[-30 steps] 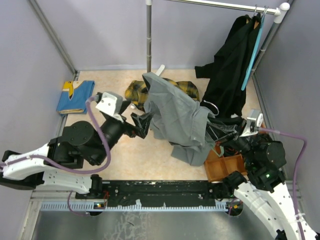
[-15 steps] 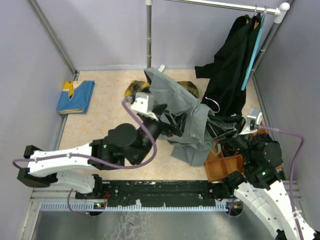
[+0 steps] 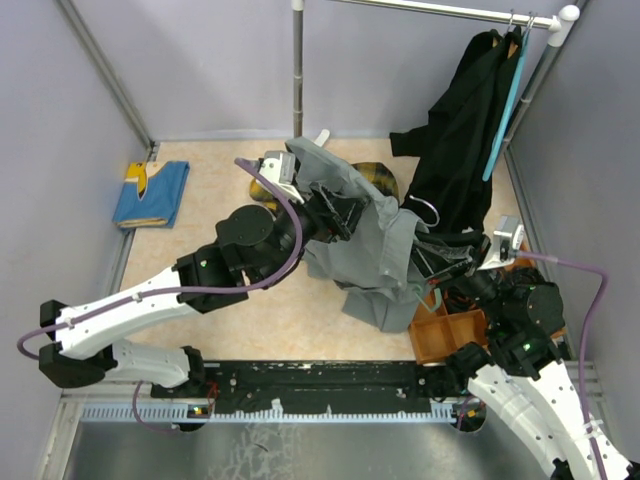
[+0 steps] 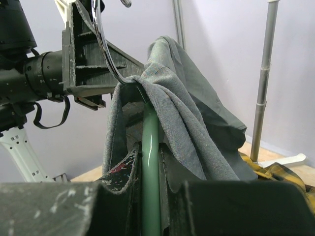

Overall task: Place the shirt on the hanger
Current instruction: Hang the shirt on the hanger.

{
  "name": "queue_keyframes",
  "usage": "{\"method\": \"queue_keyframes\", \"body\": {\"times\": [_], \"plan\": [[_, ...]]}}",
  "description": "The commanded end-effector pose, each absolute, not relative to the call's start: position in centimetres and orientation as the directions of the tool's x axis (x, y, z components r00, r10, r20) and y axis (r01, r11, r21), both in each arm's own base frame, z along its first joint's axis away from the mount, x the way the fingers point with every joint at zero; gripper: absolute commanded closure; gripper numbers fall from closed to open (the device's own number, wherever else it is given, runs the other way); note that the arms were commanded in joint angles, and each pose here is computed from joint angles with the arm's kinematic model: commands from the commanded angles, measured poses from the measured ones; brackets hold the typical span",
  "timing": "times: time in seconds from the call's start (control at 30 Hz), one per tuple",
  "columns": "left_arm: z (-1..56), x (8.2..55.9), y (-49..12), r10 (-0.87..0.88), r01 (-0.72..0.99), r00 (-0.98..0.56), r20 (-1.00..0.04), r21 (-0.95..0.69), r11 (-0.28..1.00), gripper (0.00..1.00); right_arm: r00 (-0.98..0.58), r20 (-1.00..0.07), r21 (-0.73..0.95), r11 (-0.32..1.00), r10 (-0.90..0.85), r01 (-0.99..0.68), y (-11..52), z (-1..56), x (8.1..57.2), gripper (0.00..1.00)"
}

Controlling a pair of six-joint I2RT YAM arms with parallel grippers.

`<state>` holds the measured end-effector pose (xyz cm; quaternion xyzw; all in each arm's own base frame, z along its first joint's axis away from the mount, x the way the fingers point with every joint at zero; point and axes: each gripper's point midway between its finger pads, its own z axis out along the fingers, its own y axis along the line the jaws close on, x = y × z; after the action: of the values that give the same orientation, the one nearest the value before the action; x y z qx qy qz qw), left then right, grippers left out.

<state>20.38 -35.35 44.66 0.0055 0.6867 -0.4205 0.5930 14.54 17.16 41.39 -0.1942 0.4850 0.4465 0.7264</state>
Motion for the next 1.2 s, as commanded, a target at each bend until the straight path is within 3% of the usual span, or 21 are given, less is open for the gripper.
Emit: {"method": "queue_keyframes", "body": {"times": [0.0,0.33,0.57,1.17], "plan": [[46.0,19.4,-35.5,-0.533,0.571,-0.315,-0.785,-0.606,0.555,0.34,0.231,-0.819,0.093,0.519,0.525,-0.85,16.2,44.7,13.1,1.0],[46.9,19.2,-36.0,-0.549,0.632,-0.289,-0.784,-0.587,0.506,0.63,0.21,-0.816,0.112,0.504,0.538,-0.856,16.4,44.5,13.1,1.0],[47.5,19.1,-36.1,-0.55,0.658,-0.268,-0.791,-0.567,0.496,1.0,0.197,-0.821,0.137,0.52,0.536,-0.843,16.3,43.9,13.8,1.0],[46.8,16.8,-42.7,-0.293,0.789,-0.347,-0.891,-0.446,0.422,1.0,0.177,-0.841,0.171,0.562,0.511,-0.81,16.6,42.8,15.8,1.0]]}}
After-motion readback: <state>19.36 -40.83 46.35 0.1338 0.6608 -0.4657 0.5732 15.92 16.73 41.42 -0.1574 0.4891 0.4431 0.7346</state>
